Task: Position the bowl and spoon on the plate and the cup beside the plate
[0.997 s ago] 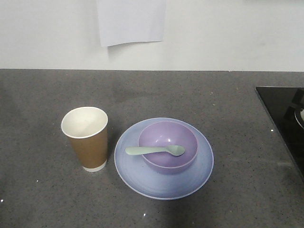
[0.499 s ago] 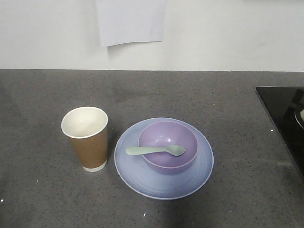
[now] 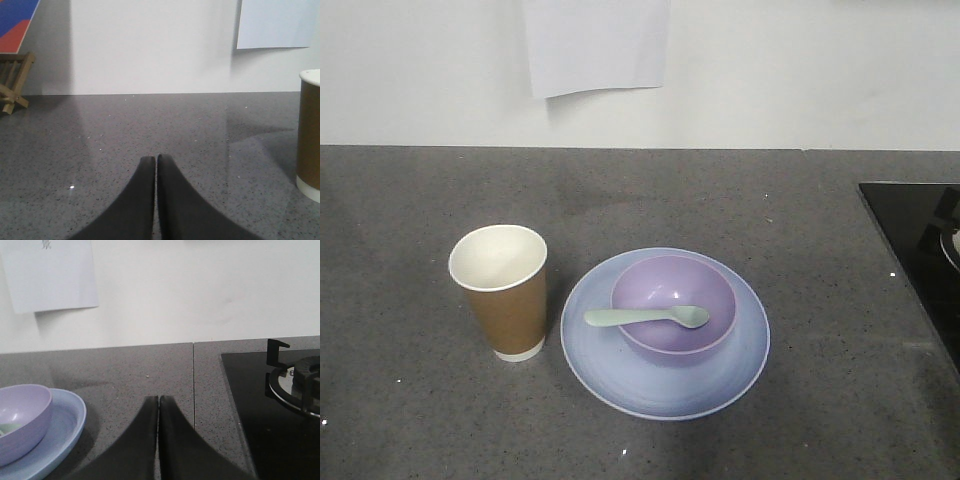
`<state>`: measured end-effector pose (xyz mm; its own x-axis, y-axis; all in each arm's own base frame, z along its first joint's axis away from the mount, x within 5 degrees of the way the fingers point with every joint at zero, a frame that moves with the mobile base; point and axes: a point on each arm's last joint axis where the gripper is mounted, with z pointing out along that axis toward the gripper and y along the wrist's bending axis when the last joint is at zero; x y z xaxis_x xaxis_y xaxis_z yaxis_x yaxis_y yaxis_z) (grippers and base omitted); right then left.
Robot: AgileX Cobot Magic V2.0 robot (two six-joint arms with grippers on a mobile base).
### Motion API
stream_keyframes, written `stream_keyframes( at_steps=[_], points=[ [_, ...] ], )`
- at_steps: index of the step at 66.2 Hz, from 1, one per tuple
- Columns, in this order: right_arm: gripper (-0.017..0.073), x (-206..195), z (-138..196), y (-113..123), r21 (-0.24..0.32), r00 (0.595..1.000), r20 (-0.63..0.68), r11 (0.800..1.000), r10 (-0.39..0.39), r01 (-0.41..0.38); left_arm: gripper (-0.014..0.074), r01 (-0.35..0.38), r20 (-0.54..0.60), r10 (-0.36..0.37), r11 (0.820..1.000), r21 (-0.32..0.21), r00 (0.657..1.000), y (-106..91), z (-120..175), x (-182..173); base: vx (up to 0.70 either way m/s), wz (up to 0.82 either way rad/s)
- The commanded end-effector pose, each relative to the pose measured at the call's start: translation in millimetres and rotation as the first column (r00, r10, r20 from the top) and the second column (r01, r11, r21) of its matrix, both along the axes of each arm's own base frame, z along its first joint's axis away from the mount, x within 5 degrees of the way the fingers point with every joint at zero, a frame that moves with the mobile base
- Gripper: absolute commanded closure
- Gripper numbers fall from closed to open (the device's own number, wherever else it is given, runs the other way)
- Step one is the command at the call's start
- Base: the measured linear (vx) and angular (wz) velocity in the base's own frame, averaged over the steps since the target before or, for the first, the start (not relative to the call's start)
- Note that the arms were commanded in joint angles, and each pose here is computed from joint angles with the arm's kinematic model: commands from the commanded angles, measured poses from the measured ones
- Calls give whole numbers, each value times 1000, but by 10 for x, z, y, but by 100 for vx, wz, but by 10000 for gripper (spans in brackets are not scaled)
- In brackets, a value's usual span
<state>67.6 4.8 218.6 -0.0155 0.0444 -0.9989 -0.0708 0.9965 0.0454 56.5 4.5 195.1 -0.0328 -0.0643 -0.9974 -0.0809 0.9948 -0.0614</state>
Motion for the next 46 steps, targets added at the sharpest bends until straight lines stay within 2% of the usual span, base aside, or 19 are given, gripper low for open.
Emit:
stream_keyframes(
  at_steps=[1, 8, 23, 29, 46],
  points=[
    [564, -39, 0, -30, 72, 990, 137, 997, -43, 33, 599, 2, 60, -1, 1000, -13, 998, -1, -13, -2, 0, 0],
    [564, -77, -128, -47, 97, 990, 123, 994, -70, 58, 599, 2, 60, -1, 1000, -13, 998, -1, -13, -2, 0, 0],
    [563, -112, -243, -75, 83, 993, 15, 990, -119, 117, 599, 2, 60, -1, 1000, -13, 998, -1, -13, -2, 0, 0],
    [563, -113, -242, -88, 76, 990, 17, 987, -141, 140, 599, 2, 60, -1, 1000, -13, 998, -1, -13, -2, 0, 0],
    [563, -116, -190, -96, -11, 985, 80, 988, -155, 156, 599, 2, 60, -1, 1000, -13, 998, -1, -13, -2, 0, 0]
  ],
)
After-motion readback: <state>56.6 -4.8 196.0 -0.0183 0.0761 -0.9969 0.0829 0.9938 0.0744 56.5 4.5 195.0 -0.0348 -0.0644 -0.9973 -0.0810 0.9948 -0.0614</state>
